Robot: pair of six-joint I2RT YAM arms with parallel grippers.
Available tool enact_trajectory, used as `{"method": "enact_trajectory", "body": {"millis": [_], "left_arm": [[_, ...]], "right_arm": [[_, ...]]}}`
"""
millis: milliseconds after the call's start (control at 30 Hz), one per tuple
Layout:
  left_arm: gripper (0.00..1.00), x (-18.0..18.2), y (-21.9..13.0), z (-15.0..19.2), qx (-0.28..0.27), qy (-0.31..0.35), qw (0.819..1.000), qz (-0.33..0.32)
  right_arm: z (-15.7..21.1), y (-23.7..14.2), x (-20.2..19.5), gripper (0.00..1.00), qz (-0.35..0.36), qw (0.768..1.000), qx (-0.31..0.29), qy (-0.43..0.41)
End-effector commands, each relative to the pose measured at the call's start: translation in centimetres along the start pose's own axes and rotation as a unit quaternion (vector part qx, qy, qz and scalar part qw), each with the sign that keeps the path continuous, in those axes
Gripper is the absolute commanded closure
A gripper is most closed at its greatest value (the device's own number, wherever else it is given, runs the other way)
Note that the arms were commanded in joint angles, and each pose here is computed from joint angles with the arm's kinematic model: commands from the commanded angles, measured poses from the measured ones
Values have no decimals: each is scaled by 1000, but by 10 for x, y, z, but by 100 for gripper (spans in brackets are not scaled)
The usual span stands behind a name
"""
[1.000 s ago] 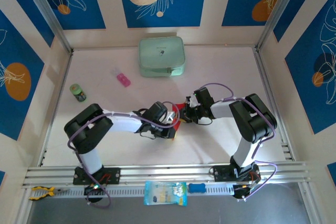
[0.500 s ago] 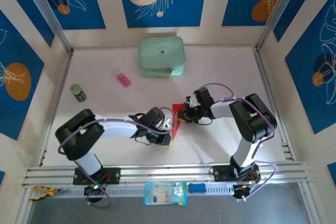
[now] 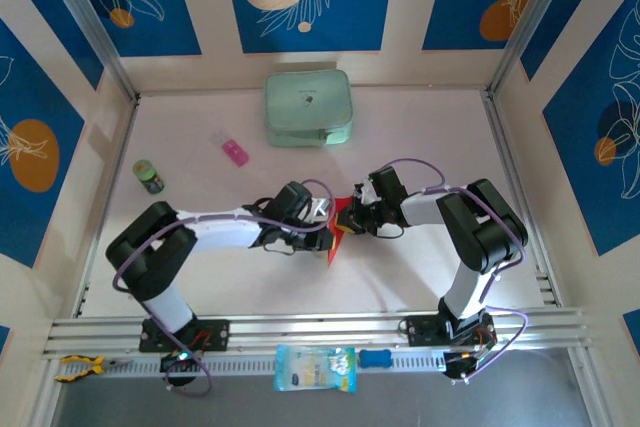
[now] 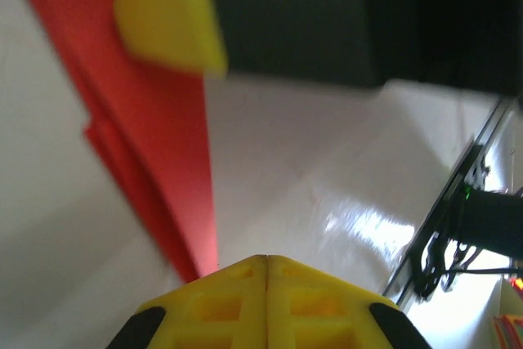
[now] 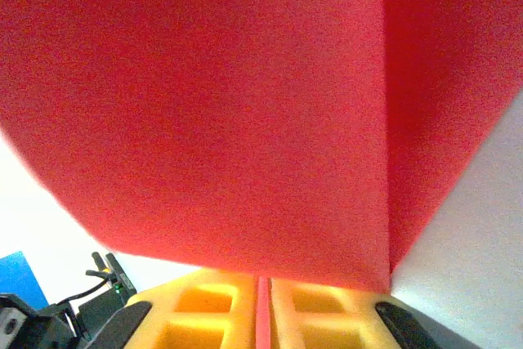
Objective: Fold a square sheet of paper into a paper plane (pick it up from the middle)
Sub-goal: Fold the wing for the fifth time at the center of the table.
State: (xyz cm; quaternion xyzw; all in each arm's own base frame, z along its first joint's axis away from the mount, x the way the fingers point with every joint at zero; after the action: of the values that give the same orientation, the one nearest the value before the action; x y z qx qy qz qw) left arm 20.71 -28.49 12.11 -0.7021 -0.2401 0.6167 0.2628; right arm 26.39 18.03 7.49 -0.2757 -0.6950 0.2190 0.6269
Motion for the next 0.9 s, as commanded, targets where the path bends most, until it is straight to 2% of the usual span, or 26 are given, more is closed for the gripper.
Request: {"method": "enact_trajectory", "body": {"millis": [0, 267, 867], "left_arm": [[93, -10, 6, -17, -16, 2, 1000, 7], [93, -4, 25, -29, -1, -5, 1000, -15], [100, 65, 35, 13, 55, -31, 988, -140]], "right_arm": [[14, 5, -25, 87, 68, 996, 18, 51], [14, 3, -24, 87, 66, 996, 16, 50], [4, -10, -10, 86, 51, 998, 0, 35]]}}
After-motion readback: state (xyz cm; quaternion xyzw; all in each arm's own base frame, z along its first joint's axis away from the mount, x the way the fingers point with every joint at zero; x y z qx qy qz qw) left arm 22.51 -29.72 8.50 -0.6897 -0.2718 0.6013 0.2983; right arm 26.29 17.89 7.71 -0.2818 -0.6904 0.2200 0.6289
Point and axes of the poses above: each hand's point on the last joint's axis, 136 mm out from that joint toward the fingers, its own y axis out along the fingers, its own x axis along the line the jaws close on, z = x × y, the point moved 9 cm from there along -y, back along the fingers, and after that the axes turned 11 degrees about -y, right-handed, at the moved point
